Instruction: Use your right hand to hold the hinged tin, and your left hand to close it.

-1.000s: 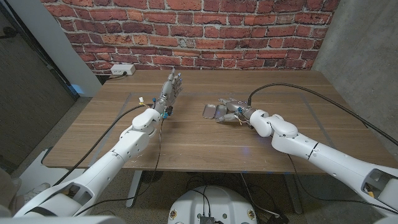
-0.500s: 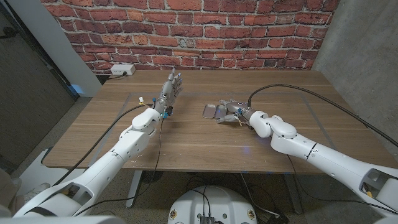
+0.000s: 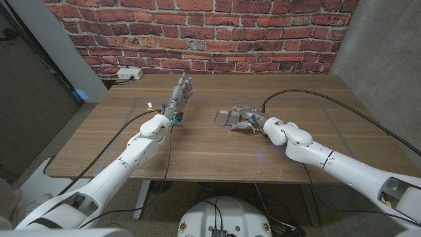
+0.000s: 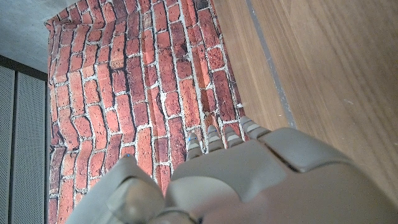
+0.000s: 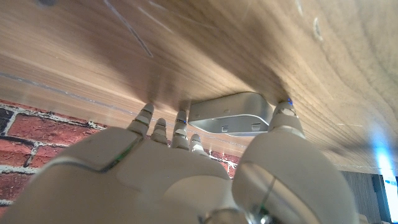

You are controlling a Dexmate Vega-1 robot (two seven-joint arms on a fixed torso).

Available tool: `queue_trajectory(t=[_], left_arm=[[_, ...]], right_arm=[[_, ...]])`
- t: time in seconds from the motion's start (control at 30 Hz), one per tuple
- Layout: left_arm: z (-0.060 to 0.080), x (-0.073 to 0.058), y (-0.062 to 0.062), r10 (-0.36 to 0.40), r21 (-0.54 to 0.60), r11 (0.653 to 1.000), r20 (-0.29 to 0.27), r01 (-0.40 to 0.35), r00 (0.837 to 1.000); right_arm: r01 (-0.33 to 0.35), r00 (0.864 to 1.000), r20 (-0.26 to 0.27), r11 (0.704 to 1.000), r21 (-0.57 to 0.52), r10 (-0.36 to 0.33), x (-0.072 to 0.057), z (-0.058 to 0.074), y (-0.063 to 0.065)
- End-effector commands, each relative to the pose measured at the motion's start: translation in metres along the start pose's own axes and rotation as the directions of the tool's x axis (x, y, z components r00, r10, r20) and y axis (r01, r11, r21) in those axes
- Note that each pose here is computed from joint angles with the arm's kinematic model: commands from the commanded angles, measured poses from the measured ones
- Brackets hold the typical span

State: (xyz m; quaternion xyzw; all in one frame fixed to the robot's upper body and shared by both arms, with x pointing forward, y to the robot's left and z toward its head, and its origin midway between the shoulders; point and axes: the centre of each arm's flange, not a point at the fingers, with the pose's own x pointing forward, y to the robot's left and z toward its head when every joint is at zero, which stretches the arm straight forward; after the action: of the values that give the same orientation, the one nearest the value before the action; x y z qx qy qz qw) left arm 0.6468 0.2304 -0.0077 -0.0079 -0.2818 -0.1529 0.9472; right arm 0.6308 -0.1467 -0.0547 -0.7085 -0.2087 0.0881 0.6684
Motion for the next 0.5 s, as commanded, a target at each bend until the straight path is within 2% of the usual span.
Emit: queue_trajectory(t=[0.03,0.5], left_arm=[[-0.002,-0.0012,0.0008,0.012,-0.007,1.0,-0.002,-0.012,1.0],[-0.0028,-0.0007,-0.0005,0.01,-0.009,1.0,-0.001,-0.01,1.0]], right_arm=[[-0.022,1.0,0.005,1.0,0.002,0.022,0.0024,-0.0007,0.0053],[-0.026,1.0,0.012,1.0,0.013,0.026,0.0022,-0.0045,0.0101]])
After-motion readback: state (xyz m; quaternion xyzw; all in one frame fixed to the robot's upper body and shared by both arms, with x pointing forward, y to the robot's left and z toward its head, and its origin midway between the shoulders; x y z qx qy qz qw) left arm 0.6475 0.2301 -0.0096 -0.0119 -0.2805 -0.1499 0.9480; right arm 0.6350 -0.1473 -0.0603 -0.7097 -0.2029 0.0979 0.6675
